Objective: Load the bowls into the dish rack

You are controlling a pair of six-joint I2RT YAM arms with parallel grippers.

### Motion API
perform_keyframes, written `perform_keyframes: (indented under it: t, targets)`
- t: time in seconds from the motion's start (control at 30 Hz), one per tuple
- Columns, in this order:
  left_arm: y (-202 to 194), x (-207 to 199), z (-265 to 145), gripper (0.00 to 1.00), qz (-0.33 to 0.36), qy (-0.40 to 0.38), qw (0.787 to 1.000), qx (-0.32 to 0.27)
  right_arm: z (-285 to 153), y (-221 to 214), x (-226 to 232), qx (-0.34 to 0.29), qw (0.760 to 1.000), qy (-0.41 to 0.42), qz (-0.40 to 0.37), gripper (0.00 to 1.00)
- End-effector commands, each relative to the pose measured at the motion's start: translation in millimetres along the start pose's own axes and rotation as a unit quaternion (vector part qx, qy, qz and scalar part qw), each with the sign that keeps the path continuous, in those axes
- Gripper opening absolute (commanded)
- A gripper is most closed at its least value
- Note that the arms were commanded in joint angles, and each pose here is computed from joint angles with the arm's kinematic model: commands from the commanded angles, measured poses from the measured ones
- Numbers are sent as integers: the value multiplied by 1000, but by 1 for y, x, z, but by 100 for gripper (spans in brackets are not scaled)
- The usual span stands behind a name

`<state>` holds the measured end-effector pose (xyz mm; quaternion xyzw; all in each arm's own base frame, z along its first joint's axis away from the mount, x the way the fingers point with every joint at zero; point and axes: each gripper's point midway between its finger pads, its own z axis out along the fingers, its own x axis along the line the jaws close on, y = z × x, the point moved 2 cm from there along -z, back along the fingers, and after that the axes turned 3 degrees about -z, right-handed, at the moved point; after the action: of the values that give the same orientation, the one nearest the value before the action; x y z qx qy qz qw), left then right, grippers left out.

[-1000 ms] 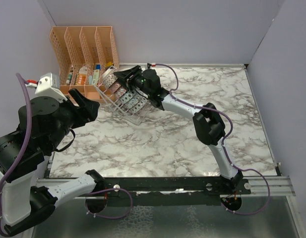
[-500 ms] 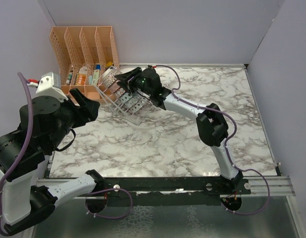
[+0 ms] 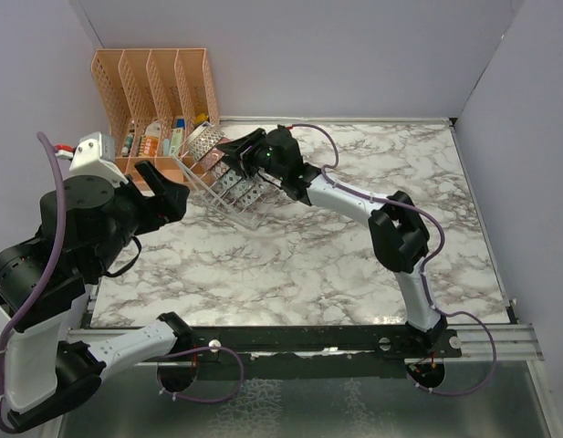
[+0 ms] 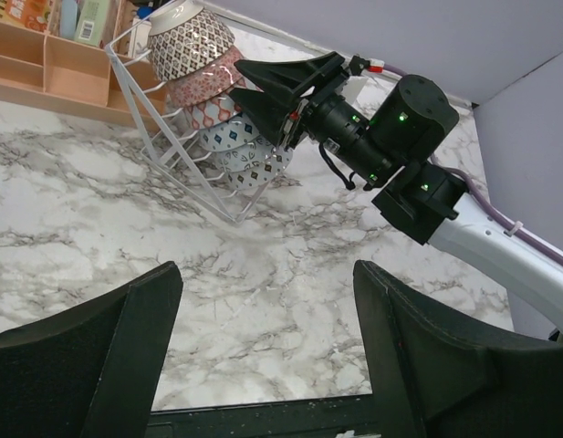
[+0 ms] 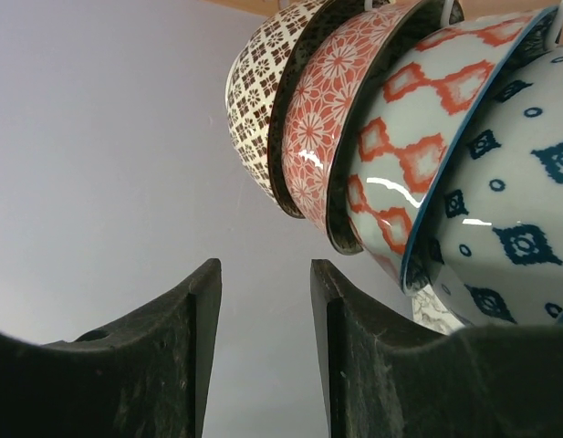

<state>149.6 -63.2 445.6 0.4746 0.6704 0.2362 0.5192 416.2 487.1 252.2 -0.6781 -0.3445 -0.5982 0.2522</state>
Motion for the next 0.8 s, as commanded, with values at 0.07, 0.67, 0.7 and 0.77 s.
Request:
perform_keyframes:
  t: [0.07, 0.67, 0.7, 0.77]
  targets:
    - [1, -4, 8, 93, 19, -1, 1000, -6, -21, 0, 39, 2, 999, 41, -8, 44]
    - [10, -10, 43, 99, 31, 95, 995, 2, -104, 31, 52, -23, 979, -54, -193, 45]
    - [11, -10, 45, 99, 31, 102, 994, -1, -111, 36, 50, -27, 976, -67, -208, 45]
    - [10, -8, 50, 99, 25, 116, 993, -5, -128, 47, 44, -39, 969, -95, -226, 45]
